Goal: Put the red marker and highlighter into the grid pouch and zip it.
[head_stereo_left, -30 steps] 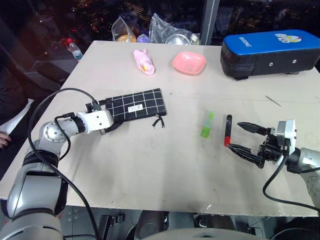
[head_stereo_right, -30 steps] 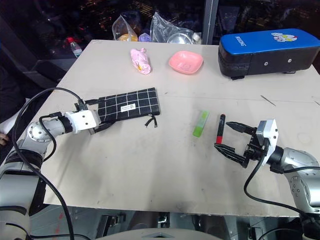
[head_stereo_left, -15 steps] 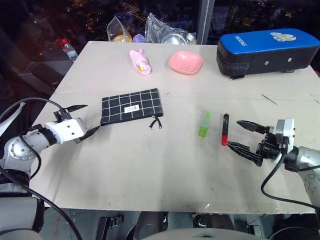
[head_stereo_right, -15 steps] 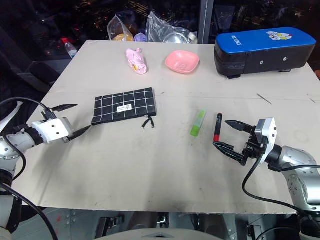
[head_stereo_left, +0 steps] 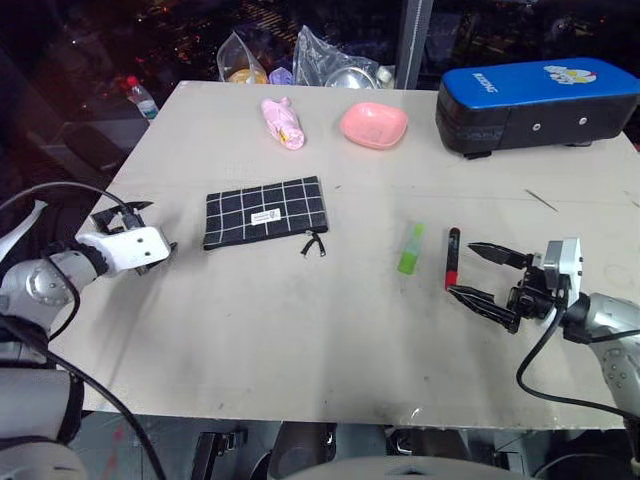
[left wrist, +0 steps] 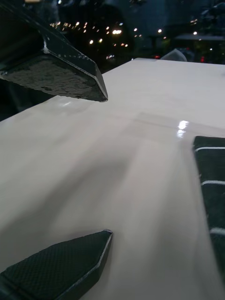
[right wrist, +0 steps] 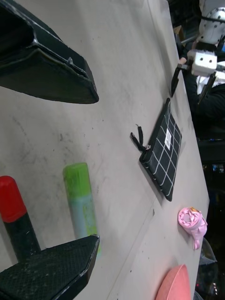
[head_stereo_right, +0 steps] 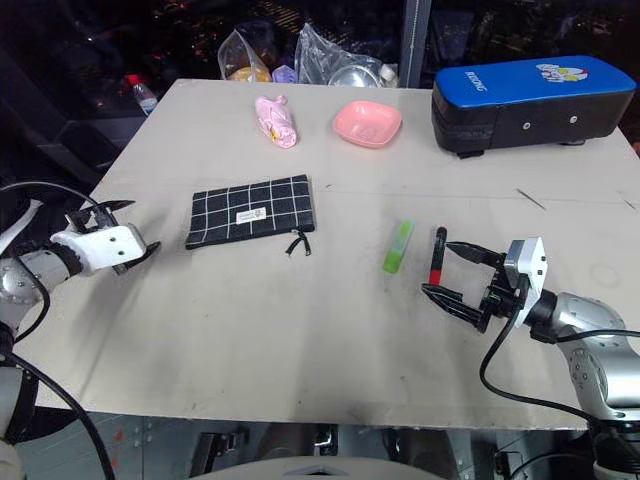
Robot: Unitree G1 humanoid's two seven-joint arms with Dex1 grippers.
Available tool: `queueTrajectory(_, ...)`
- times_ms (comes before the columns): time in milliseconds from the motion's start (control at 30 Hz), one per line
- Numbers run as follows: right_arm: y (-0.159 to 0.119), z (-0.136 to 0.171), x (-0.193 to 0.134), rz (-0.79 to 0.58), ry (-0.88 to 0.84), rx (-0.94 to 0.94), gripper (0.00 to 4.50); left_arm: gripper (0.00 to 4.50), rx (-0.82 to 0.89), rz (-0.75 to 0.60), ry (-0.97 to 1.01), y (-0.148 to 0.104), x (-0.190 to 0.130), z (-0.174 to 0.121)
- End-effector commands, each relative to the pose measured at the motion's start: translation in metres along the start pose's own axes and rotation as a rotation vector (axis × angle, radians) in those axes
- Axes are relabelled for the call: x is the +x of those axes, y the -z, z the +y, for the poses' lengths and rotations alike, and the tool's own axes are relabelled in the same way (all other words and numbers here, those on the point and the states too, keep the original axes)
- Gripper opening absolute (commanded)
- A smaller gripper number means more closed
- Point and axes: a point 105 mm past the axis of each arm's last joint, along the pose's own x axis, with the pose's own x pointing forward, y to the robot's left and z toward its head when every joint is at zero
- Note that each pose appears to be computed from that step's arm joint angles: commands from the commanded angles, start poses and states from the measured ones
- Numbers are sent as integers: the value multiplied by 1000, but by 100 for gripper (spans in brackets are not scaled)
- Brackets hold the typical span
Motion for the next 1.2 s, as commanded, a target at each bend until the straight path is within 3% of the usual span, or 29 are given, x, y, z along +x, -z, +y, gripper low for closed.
queueTrajectory(33,-14,-1,-2,-30,7,-57,450,446,37,14,11,-5,12,-1)
queueTrajectory(433,-21,-19,-14,-44,137,-138,450,446,56,-242,142,-53,24,-30)
queueTrajectory(767,-22,-19,-13,-55,142,-138,450,446,166,-423,118,-91,25,-25)
queueTrajectory(1033,-21,-18,-13,-56,143,-135,450,446,242,-613,163,-126,22,-45)
queueTrajectory(1200,-20,-16,-12,-56,140,-132,450,446,272,-659,212,-133,18,-60)
